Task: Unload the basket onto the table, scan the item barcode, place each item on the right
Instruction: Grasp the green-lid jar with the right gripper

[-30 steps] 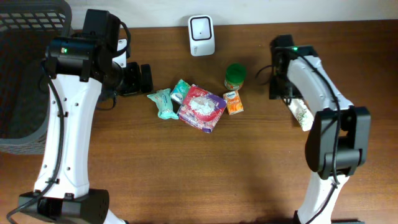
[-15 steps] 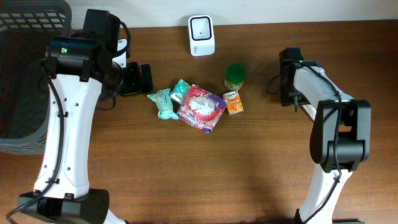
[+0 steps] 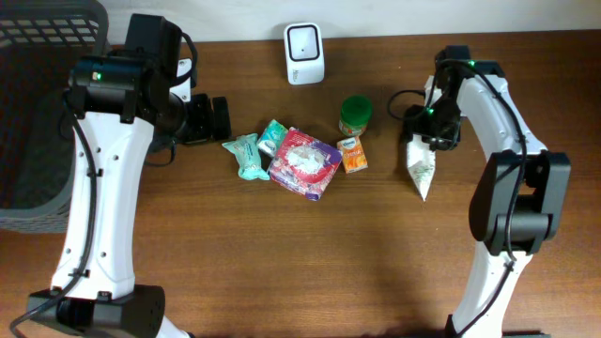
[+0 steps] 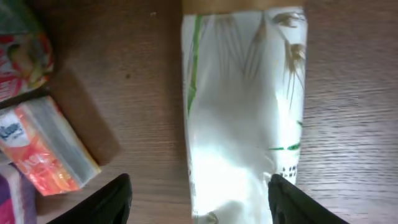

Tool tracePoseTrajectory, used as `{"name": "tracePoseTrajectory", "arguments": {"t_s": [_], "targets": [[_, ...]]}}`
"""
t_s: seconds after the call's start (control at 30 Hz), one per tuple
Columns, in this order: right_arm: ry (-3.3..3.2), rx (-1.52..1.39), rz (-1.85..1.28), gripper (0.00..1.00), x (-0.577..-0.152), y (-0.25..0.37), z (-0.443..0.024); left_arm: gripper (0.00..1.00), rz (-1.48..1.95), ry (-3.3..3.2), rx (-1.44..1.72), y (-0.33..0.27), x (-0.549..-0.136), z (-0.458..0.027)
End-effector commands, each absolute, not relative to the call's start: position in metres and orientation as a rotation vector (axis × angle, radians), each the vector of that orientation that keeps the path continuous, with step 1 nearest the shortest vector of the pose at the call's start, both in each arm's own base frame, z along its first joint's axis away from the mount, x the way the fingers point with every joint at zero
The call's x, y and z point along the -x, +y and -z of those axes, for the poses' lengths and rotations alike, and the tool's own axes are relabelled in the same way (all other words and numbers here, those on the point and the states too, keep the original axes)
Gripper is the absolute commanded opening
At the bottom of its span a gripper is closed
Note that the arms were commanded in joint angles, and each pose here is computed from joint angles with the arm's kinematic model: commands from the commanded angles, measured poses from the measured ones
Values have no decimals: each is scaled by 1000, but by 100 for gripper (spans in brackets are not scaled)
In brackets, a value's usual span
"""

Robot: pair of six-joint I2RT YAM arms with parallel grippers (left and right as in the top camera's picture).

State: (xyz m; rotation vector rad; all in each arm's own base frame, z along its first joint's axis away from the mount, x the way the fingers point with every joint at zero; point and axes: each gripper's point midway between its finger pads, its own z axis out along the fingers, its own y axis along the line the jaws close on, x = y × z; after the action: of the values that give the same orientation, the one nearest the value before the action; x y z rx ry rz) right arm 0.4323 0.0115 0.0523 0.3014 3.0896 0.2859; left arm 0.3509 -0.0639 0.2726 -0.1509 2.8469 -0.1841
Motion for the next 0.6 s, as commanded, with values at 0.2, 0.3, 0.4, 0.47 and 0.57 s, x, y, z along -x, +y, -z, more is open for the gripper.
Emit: {"name": "tracePoseTrajectory", "arguments": {"t_s": [0.2, 0.3, 0.4, 0.47, 0.57], "targets": [[3129, -279, 53, 67, -423, -14, -34, 99, 175, 2842, 136, -62, -352, -274], [3115, -234, -97, 66, -429, 14, -35, 99, 175, 2841, 139, -61, -352, -274], [3053, -203, -103, 67, -447, 20, -66, 99, 175, 2841, 138, -61, -352, -274], [2985, -216, -161, 67, -463, 26, -114, 99, 175, 2841, 138, -61, -352, -274], [2766, -88, -769, 79, -492, 96, -168, 99, 175, 2841, 138, -61, -352, -274]]}}
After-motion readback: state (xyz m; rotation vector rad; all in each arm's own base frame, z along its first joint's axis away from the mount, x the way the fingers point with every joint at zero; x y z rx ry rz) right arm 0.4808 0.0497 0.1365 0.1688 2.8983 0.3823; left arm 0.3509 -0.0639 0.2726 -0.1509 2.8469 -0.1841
